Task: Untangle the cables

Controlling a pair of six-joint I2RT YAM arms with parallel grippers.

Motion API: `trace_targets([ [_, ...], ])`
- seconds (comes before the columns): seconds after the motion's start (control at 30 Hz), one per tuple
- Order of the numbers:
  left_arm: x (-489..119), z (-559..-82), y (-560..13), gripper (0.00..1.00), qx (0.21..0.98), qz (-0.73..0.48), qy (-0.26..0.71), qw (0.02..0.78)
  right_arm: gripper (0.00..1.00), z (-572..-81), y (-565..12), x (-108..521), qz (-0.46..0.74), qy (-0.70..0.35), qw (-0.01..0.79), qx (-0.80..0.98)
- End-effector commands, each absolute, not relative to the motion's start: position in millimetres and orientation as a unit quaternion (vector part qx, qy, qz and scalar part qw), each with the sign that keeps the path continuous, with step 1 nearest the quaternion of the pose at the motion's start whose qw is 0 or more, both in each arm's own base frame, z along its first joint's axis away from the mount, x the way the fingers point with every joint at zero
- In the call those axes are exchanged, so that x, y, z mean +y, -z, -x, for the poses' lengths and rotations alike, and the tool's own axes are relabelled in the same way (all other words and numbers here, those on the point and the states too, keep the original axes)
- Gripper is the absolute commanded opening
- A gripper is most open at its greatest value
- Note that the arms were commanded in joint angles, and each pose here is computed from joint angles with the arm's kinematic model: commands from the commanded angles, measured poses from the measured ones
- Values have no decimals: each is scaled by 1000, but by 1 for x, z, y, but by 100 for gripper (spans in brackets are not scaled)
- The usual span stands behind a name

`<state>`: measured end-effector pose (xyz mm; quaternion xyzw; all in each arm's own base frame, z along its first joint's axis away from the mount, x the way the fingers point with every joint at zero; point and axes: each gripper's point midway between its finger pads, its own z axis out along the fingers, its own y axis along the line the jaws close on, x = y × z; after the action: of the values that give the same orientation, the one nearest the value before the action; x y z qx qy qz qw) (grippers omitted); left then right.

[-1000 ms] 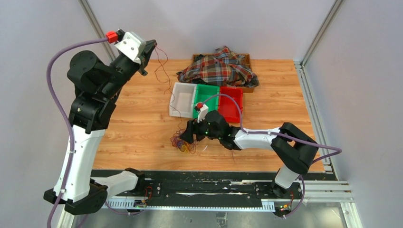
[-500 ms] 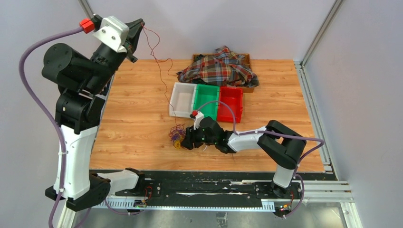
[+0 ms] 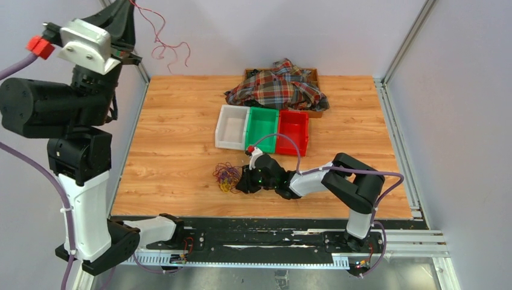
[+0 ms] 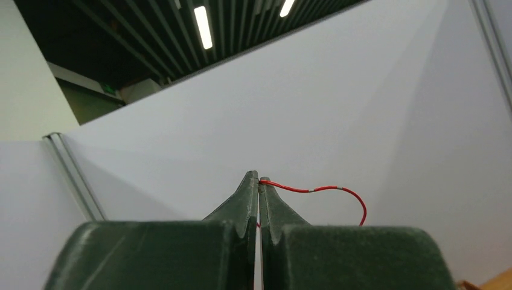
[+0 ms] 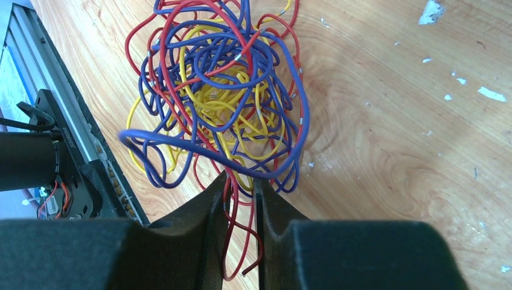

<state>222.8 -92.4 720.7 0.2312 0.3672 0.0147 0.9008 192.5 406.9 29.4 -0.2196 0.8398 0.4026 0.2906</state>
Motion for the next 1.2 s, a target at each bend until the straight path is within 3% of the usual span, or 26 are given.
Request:
trace_targets([
  [0.0, -73, -192, -760, 1, 306, -193, -39, 931, 20, -187, -23, 406, 209, -397, 291, 845],
  [0.07, -79, -197, -751, 1, 320, -204, -27, 925, 23, -186, -31, 407, 210, -402, 295, 841],
  [0.27, -96, -228, -689, 1, 393, -232, 2, 890, 51, -186, -69, 399, 217, -410, 321, 826],
  [0.47, -111, -263, -614, 1, 468, -251, 23, 847, 69, -182, -111, 383, 218, -416, 347, 812],
  [0.7, -134, -301, -516, 1, 563, -265, 71, 780, 72, -198, -151, 369, 193, -407, 391, 802],
  [0.9, -141, -335, -459, 0, 604, -288, 46, 741, 71, -215, -171, 350, 171, -399, 422, 796],
  [1.17, -154, -373, -422, 0, 623, -316, 28, 715, 70, -187, -163, 297, 154, -356, 375, 842],
])
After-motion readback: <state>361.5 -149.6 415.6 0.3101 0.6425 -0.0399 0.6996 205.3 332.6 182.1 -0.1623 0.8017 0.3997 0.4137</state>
